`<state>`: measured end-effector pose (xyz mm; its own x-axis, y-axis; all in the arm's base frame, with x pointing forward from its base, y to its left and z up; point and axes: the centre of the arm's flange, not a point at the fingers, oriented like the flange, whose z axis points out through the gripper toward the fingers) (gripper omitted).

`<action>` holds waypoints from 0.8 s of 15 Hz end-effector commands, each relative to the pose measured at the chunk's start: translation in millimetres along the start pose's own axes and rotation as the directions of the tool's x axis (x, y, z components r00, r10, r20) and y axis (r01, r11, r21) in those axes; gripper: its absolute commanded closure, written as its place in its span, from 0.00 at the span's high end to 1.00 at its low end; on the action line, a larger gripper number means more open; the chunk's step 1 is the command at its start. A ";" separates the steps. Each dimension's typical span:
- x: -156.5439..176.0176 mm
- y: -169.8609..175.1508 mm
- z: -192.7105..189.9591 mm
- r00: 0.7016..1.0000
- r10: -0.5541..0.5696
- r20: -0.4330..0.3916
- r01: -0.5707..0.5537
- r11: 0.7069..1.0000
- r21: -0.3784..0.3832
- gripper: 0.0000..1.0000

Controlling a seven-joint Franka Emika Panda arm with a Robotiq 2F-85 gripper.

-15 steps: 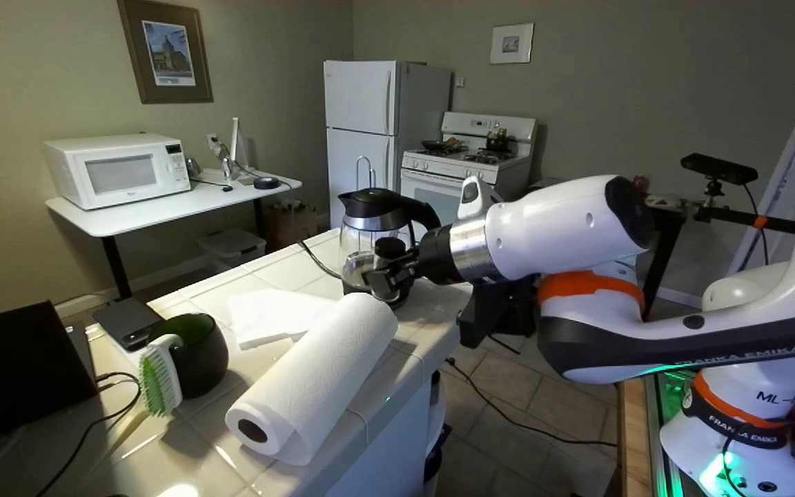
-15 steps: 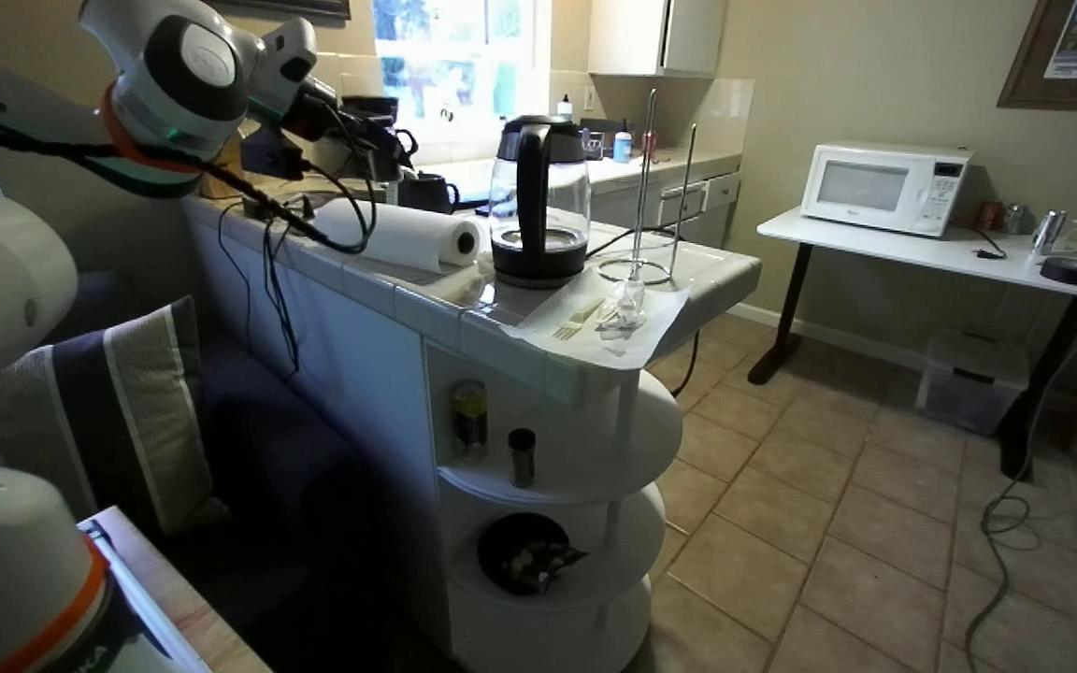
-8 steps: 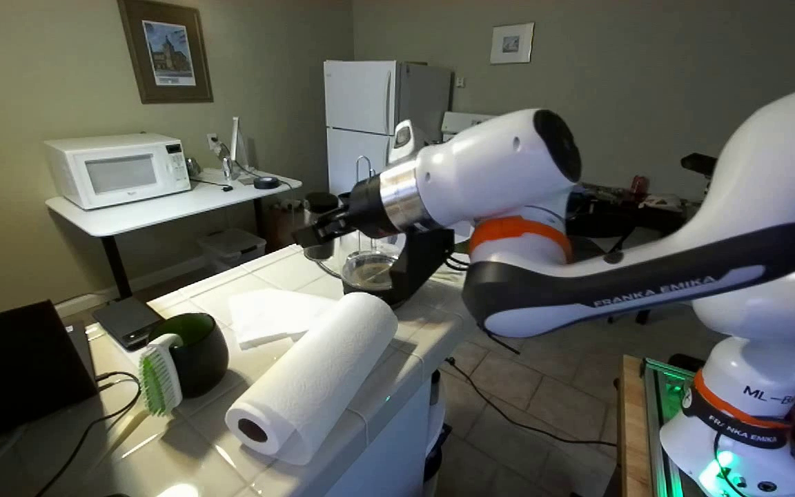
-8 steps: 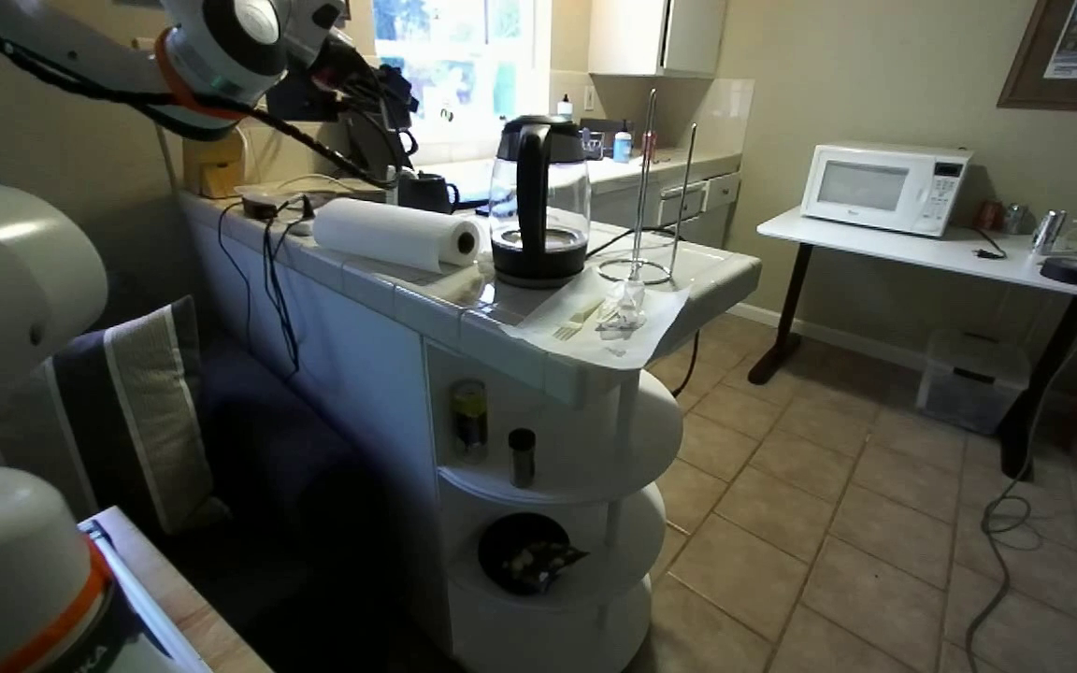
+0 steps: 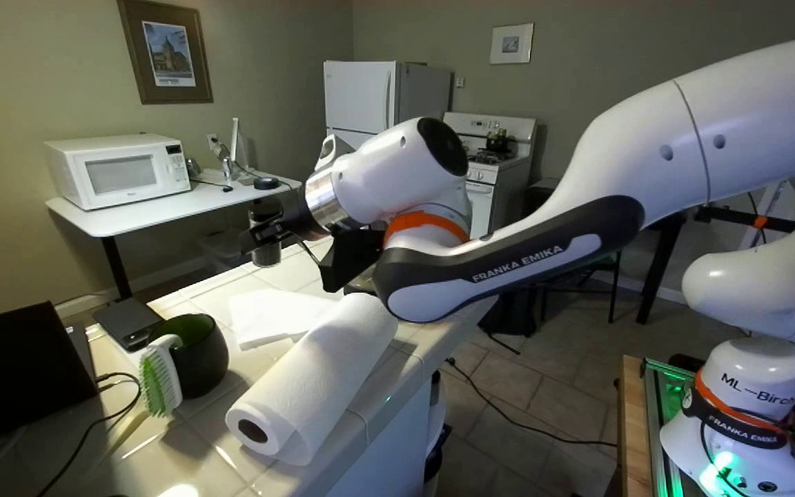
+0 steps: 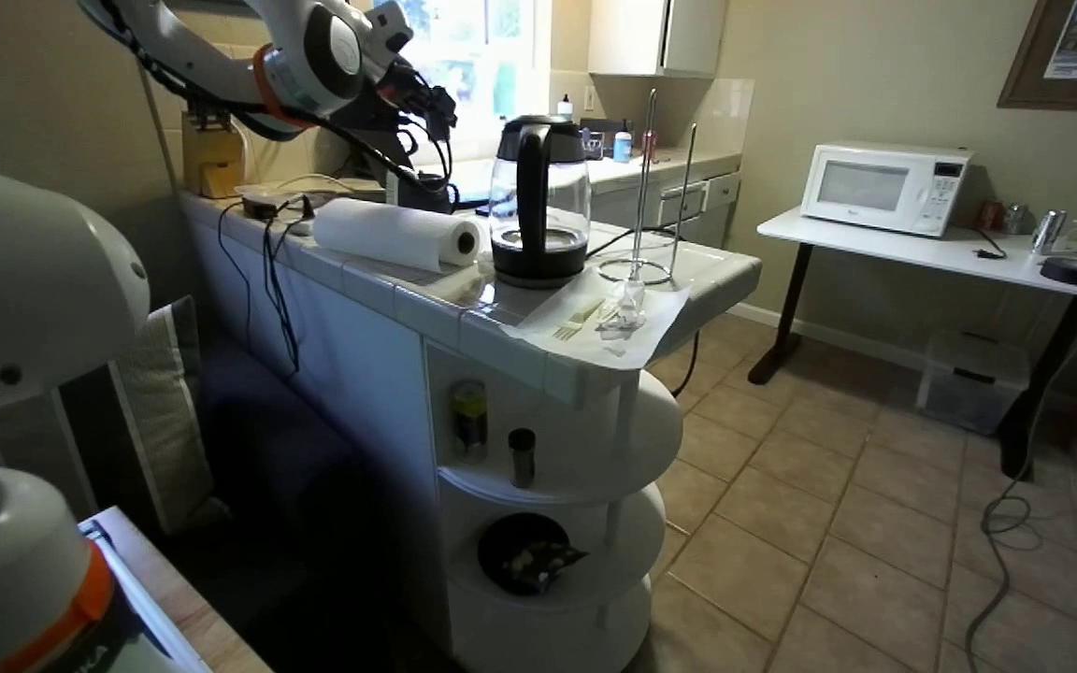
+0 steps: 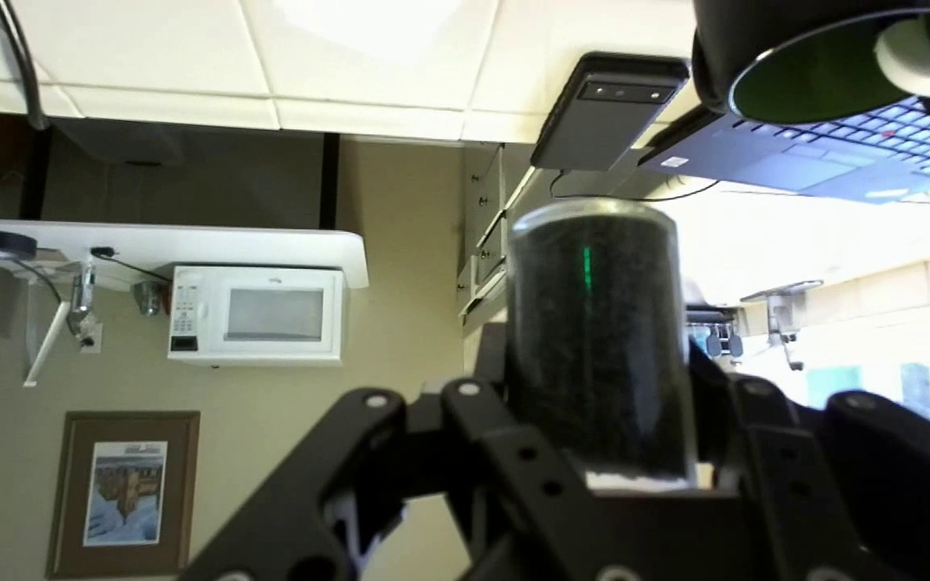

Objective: Move the bottle to the other side of the paper towel roll

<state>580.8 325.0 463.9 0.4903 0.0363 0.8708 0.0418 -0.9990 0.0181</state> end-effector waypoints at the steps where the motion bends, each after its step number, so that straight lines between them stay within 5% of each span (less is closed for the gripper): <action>1: -1.6 2.4 53.8 0.999 0.001 0.035 -0.002 0.999 0.033 0.22; 8: -49.2 25.4 114.7 0.994 0.045 0.098 -0.048 0.999 0.026 0.22; 9: -47.1 25.1 89.0 0.993 0.042 0.109 -0.044 0.999 0.013 0.22; 10: -51.6 27.3 94.1 0.993 0.041 0.115 -0.042 0.999 0.008 0.47; 12: -50.6 26.9 93.3 0.993 0.040 0.112 -0.041 0.999 0.006 0.47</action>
<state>638.3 298.9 374.6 0.5856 -0.0006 0.8106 0.0275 -0.9994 -0.0206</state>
